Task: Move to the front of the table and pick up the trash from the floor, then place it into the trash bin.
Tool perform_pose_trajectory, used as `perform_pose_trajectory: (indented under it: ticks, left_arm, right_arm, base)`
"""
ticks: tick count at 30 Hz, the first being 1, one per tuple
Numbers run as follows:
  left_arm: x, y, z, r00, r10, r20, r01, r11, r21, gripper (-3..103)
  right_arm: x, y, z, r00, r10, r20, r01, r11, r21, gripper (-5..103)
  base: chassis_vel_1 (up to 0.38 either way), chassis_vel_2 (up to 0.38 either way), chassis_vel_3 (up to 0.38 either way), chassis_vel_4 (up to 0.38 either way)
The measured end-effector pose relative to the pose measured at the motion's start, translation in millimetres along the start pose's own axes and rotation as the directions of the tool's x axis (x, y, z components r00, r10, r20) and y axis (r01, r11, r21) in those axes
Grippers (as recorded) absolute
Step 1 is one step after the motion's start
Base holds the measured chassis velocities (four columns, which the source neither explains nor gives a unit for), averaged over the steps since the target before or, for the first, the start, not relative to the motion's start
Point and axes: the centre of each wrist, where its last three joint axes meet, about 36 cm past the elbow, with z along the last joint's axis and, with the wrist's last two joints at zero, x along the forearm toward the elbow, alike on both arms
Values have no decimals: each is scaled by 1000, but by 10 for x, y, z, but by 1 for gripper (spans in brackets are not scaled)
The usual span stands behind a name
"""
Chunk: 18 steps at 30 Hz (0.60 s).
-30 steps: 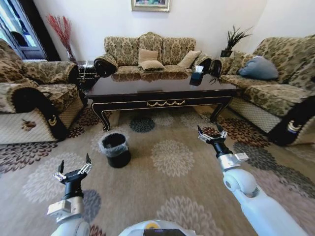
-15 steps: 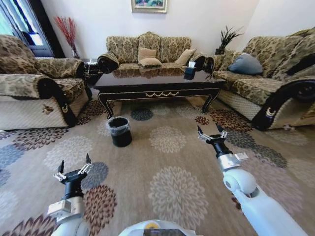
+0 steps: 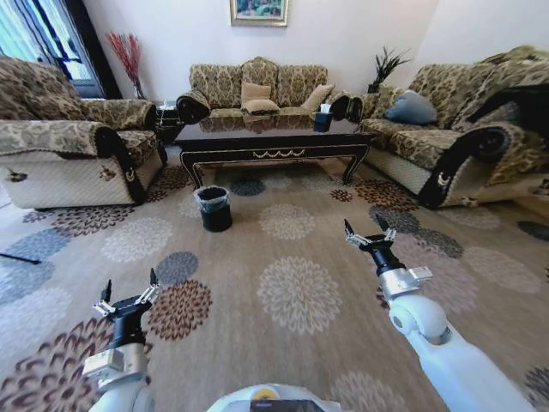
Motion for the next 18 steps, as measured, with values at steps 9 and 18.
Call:
perform_pose_trajectory:
  ticks: [9, 18]
  left_arm:
    - [1, 1, 0, 1000, 0, 0, 0, 1000, 0, 100]
    - [-1, -1, 0, 1000, 0, 0, 0, 1000, 0, 100]
  right_arm:
    - [1, 1, 0, 1000, 0, 0, 0, 1000, 0, 100]
    - [-1, 0, 0, 1000, 0, 0, 0, 1000, 0, 100]
  base:
    - [339, -262, -368, 245]
    - [2, -27, 19, 37]
